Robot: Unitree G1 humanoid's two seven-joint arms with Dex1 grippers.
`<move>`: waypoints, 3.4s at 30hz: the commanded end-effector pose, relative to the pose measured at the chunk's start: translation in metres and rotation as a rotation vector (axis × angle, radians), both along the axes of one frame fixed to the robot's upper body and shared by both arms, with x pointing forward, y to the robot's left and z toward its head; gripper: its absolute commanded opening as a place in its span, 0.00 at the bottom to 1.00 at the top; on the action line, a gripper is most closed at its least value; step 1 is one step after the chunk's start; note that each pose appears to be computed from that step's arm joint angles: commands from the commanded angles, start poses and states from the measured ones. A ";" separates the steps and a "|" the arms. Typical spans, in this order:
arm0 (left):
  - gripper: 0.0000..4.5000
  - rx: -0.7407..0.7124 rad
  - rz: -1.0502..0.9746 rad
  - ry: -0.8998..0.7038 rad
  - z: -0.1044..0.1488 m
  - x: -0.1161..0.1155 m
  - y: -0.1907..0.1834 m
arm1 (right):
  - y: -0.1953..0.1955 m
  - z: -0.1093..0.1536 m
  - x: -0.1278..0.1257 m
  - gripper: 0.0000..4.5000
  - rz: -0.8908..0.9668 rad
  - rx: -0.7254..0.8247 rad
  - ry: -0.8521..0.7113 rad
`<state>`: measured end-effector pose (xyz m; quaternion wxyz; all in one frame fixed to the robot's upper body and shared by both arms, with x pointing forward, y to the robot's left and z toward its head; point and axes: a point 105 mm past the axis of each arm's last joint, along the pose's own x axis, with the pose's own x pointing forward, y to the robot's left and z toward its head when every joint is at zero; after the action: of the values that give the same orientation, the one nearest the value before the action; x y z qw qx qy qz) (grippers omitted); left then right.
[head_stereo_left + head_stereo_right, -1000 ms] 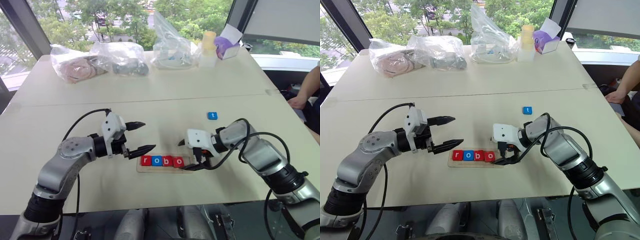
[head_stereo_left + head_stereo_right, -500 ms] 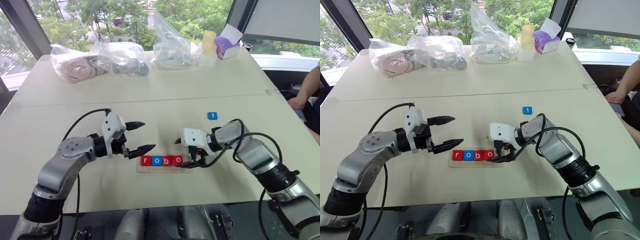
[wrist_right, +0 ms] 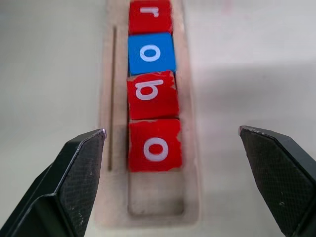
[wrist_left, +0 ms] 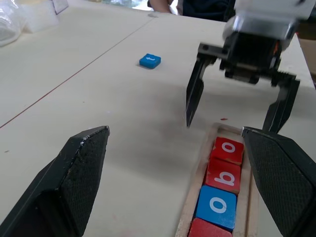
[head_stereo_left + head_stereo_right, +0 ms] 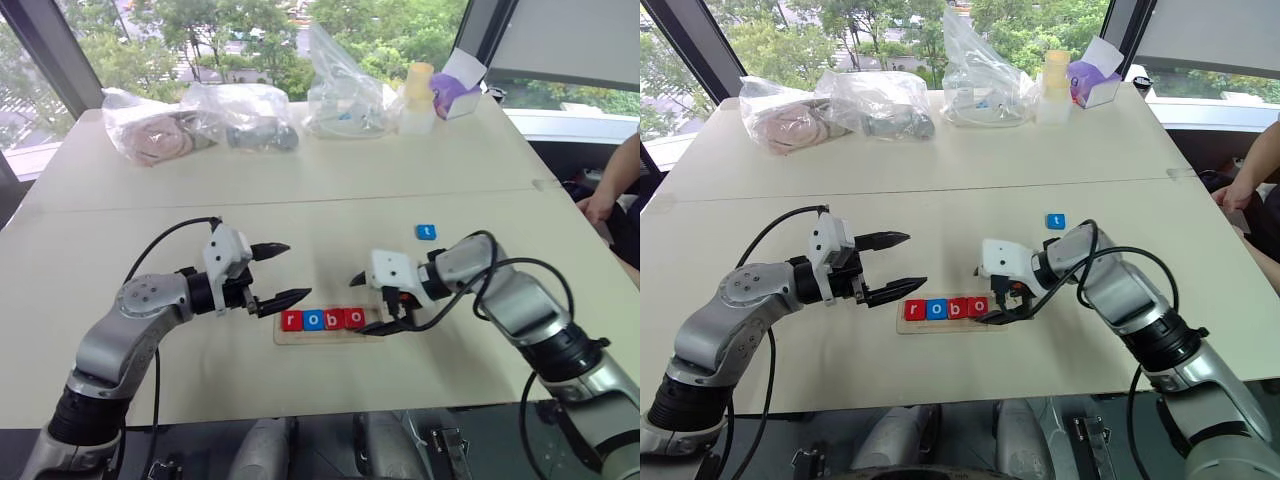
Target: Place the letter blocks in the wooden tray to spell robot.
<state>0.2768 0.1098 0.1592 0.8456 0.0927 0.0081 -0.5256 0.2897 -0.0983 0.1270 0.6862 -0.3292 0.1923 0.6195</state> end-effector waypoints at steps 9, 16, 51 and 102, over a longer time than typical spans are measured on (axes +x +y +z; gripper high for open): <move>1.00 -0.016 -0.027 -0.032 0.008 -0.002 -0.005 | -0.031 0.025 0.031 0.99 -0.193 0.041 -0.121; 1.00 -0.017 -0.034 -0.032 0.007 -0.003 -0.006 | -0.060 0.022 0.067 0.99 -0.437 0.006 -0.250; 1.00 -0.025 -0.032 -0.037 0.009 -0.001 -0.009 | -0.101 -0.001 0.123 0.26 -1.365 0.264 -0.033; 1.00 0.021 -0.203 -0.005 0.004 -0.029 -0.009 | -0.135 -0.015 0.011 0.95 -0.351 -0.106 -0.023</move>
<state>0.2538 0.1009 0.1523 0.7951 0.0940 0.0240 -0.5986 0.2992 -0.2360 0.1075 0.7717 -0.3245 0.2820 0.4687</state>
